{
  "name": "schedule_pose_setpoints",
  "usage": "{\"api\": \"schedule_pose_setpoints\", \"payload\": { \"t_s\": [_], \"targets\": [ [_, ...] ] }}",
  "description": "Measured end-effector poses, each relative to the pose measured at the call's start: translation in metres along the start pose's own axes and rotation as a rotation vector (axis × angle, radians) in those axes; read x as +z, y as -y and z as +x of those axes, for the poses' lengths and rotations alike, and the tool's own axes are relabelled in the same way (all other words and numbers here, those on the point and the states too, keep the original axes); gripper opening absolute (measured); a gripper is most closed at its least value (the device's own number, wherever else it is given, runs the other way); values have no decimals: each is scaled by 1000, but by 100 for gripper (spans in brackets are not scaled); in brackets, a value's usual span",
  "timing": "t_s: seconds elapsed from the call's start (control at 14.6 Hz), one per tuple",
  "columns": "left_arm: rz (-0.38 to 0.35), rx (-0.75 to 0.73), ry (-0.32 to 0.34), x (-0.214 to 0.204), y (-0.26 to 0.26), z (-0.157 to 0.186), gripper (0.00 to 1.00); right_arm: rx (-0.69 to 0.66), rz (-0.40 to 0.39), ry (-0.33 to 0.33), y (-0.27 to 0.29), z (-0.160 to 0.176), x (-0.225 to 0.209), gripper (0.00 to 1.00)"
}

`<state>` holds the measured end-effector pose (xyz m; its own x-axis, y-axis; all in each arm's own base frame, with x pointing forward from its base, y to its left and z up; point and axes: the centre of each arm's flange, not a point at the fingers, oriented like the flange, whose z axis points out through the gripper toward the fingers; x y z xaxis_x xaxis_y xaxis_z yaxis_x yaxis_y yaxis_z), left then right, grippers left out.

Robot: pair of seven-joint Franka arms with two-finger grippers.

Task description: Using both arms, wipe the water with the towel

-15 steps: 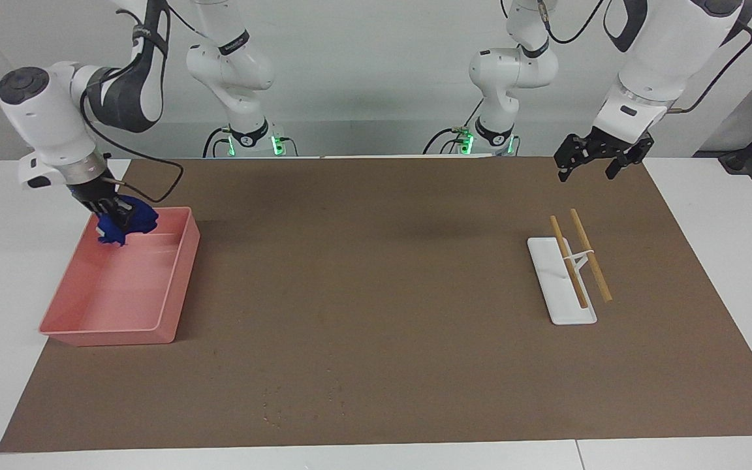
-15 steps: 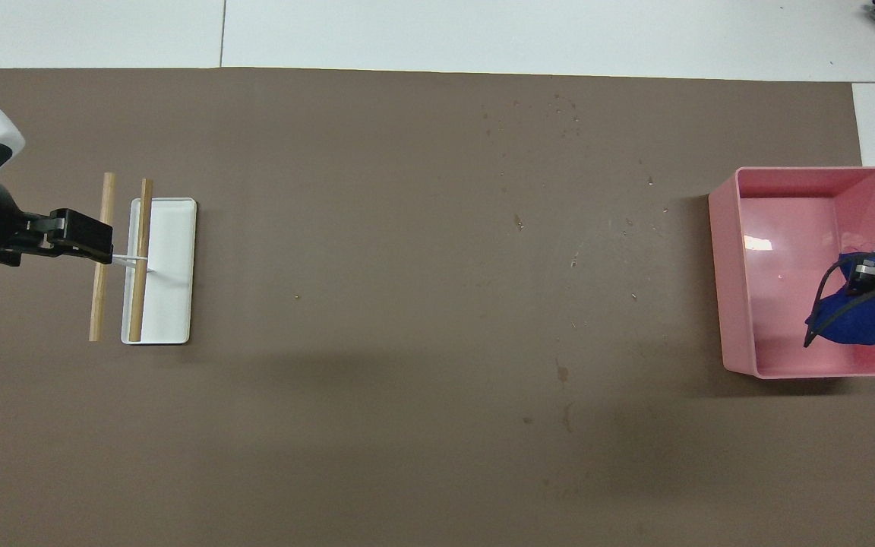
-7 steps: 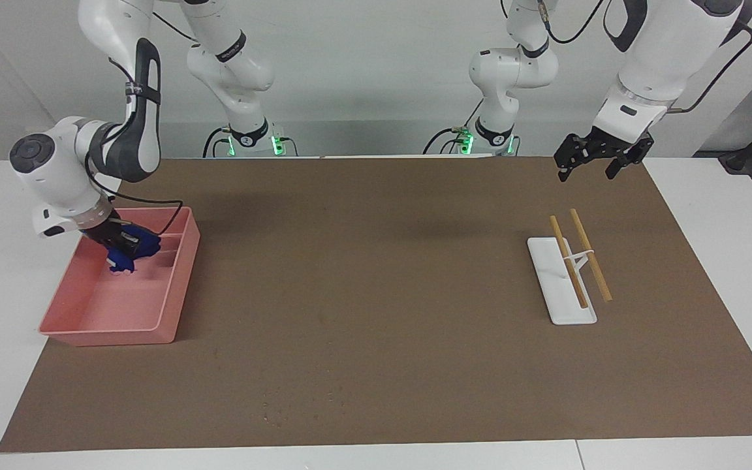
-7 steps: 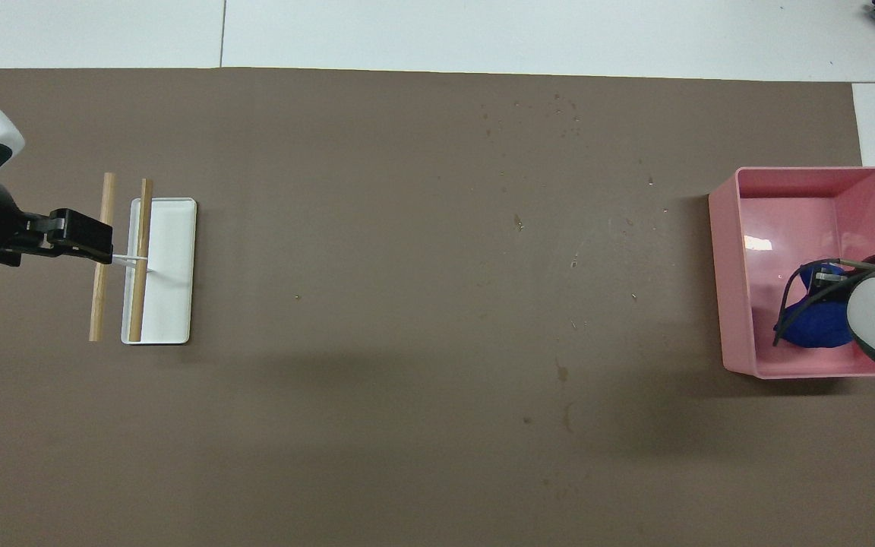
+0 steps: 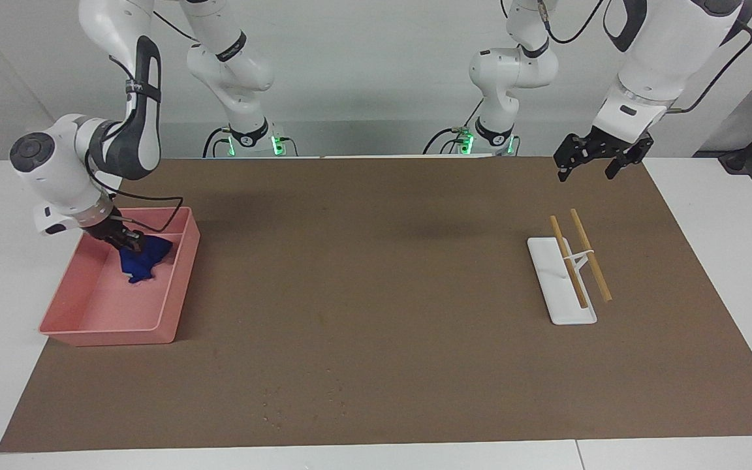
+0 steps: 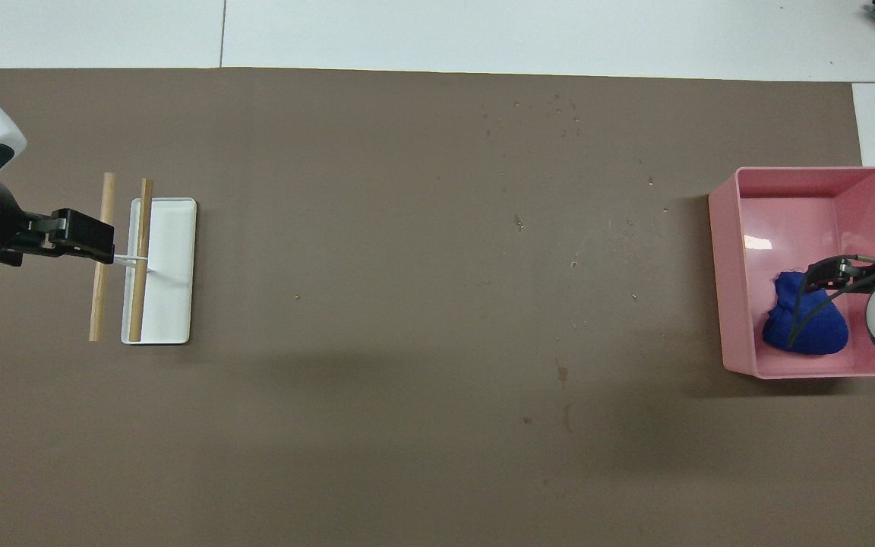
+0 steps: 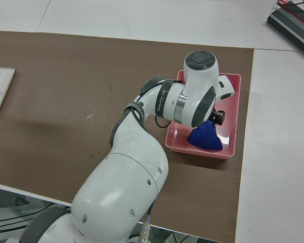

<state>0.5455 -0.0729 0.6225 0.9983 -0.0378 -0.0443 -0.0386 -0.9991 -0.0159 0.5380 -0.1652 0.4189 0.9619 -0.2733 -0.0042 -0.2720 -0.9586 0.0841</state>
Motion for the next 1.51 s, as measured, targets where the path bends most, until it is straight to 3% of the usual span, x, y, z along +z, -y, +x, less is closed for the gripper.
{"api": "schedule_pose_setpoints", "payload": {
  "t_s": [0.41, 0.69, 0.89, 1.51],
  "targets": [
    [0, -10, 1, 0, 5, 0, 100, -86, -14, -39, 77, -11, -140, 100],
    [0, -13, 1, 0, 6, 0, 100, -115, -13, -54, 150, -29, -187, 100],
    [0, -13, 1, 0, 6, 0, 100, -115, 5, -84, 173, -31, -221, 100],
    [0, -13, 1, 0, 6, 0, 100, -95, 30, -56, 164, -22, -233, 100]
  ]
}}
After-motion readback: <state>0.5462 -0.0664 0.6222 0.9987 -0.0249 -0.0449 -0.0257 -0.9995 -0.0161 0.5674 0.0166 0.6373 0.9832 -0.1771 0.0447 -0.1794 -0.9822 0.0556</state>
